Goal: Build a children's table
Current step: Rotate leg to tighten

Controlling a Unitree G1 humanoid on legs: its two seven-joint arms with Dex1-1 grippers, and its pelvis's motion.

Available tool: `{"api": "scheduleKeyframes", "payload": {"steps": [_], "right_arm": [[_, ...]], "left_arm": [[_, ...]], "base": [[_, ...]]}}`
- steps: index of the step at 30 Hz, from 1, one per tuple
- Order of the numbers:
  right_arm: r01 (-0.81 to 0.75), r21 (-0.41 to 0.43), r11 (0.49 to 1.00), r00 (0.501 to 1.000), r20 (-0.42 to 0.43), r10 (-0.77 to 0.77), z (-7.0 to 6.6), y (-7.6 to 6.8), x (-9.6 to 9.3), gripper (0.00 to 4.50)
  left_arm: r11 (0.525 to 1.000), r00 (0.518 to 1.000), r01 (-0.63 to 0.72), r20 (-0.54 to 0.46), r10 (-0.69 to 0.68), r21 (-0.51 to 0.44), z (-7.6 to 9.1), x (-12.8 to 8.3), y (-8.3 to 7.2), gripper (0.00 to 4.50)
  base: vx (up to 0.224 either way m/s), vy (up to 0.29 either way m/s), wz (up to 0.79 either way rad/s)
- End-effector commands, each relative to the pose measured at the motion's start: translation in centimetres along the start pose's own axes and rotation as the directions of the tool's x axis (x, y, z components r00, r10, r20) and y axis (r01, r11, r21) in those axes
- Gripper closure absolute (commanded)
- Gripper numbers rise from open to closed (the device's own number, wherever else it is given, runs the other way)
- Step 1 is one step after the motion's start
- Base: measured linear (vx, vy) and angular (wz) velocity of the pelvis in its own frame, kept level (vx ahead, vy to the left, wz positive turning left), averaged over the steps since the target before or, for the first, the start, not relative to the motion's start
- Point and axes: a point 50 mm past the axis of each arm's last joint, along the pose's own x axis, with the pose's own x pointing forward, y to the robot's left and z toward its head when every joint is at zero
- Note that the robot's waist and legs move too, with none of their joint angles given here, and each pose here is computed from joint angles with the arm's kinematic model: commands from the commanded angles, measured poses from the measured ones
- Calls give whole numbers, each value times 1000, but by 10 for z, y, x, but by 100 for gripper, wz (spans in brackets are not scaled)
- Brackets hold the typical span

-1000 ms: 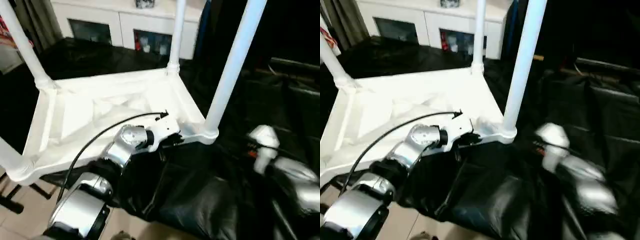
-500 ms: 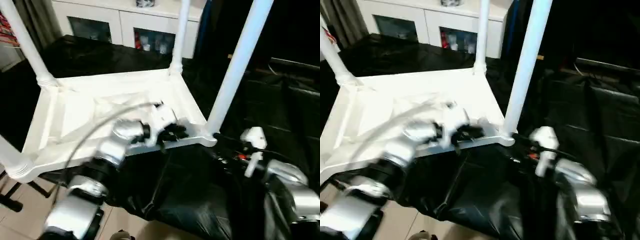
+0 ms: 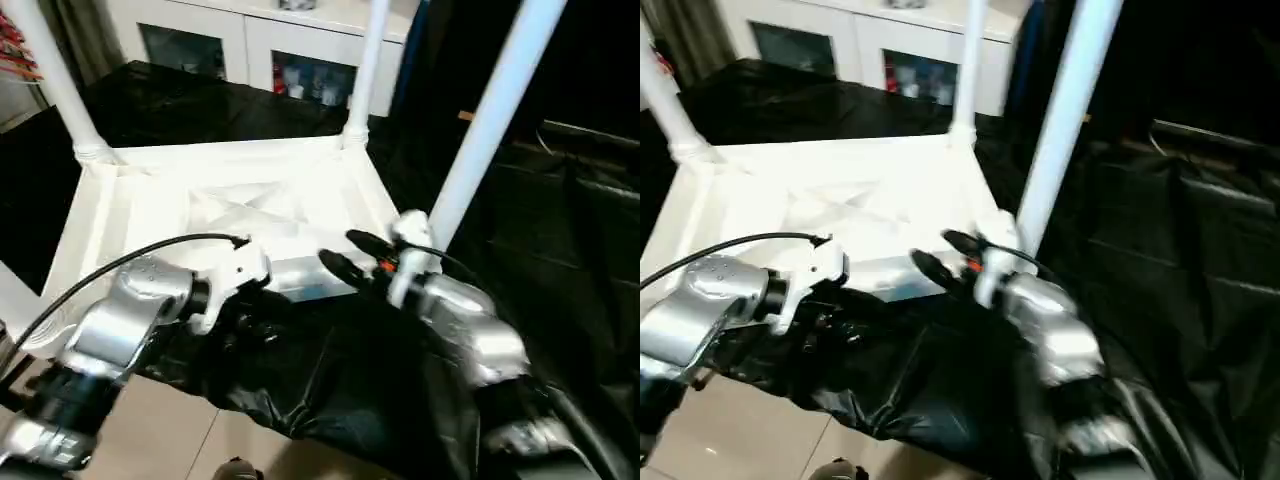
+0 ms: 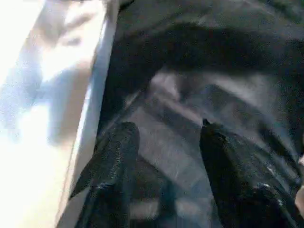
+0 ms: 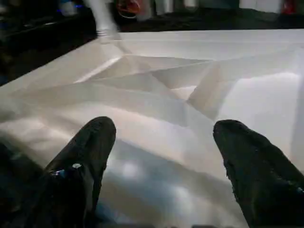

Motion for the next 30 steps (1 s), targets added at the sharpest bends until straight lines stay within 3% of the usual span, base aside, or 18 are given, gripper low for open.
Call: {"api": "scheduleKeyframes", "payload": {"steps": [1,5,10,15,17,23,25,30], "right_arm": [[156,11,988,988,-5,-156,0,-9,6,76],[307,111,945,952,-19,-307,-4,-17,11,76],[492,195,848,867,-29,-497,-9,-38,4,76],[604,219,766,789,-28,-614,-9,-57,-8,76],[654,233,720,743,-18,-669,-5,-73,-18,76],[705,247,665,687,-2,-727,0,-91,-33,76],[736,239,633,650,11,-760,4,-103,-45,76],[764,213,610,617,37,-786,10,-120,-63,76]], "left_arm": [[999,999,-43,-26,43,0,0,-1,-2,182],[994,993,-108,-52,107,-13,-7,0,-2,146],[982,978,-190,-88,188,-13,-15,-3,1,102],[958,954,-286,-91,285,9,-15,-7,9,68],[944,941,-330,-78,330,18,-14,-9,15,57],[929,927,-368,-64,369,26,-12,-10,20,16],[910,909,-412,-50,413,29,-11,-11,25,7],[874,874,-485,6,485,14,-9,-7,29,7]], "base": [[0,0,0],[0,0,0],[0,0,0],[0,0,0],[0,0,0],[0,0,0],[0,0,0],[0,0,0]]}}
